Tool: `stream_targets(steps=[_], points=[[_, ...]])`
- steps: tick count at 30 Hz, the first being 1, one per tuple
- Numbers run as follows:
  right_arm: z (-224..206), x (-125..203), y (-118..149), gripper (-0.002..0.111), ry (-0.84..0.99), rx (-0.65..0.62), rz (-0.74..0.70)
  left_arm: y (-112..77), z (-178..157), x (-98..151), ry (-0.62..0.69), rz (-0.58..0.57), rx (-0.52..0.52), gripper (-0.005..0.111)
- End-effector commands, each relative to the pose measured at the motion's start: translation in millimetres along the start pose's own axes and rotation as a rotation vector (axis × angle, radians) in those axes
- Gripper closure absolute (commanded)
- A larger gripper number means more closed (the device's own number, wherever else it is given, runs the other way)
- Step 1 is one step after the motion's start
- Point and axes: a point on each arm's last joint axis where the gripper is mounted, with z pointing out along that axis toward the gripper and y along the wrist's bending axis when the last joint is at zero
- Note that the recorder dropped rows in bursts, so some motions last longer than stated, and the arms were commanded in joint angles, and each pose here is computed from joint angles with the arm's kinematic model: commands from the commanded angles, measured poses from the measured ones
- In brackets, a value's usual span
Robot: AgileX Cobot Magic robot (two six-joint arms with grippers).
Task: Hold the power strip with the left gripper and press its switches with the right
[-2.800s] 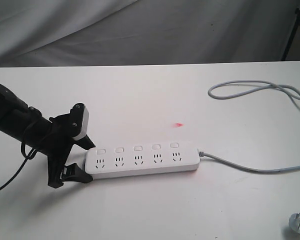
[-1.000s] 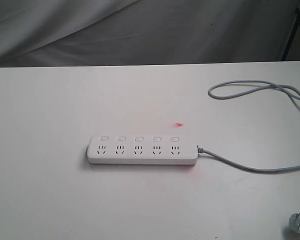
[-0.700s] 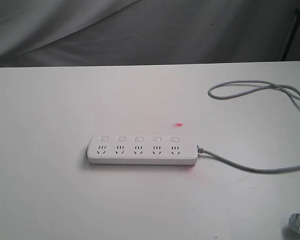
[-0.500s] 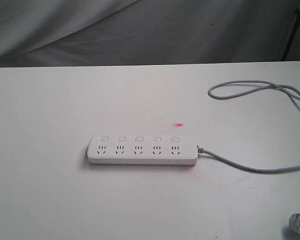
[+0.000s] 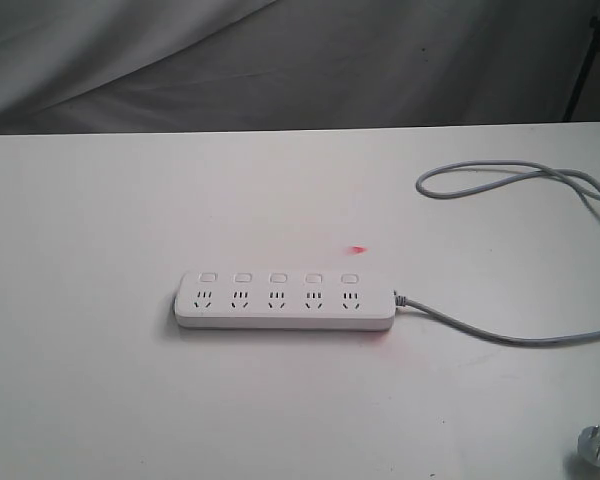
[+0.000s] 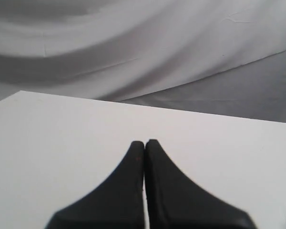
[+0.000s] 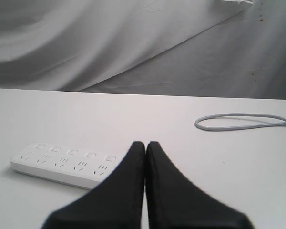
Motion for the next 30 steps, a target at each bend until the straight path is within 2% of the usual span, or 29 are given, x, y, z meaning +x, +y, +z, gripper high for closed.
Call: stream_targets(steps=[1, 8, 30], points=[[-0.2, 1.0, -0.3, 0.108, -0.001, 0.003, -0.013, 2.6, -5.9, 7.6, 0.04, -0.019, -0.026, 0.106], [-0.2, 1.0, -0.3, 0.108, -0.001, 0.003, -0.013, 4.5, -8.2, 14.5, 0.106, -0.007, -0.046, 0.106], [-0.2, 0.8, -0.3, 0.108, -0.003, 0.003, -0.013, 4.4, -8.1, 14.3, 0.104, -0.005, -0.045, 0.106]])
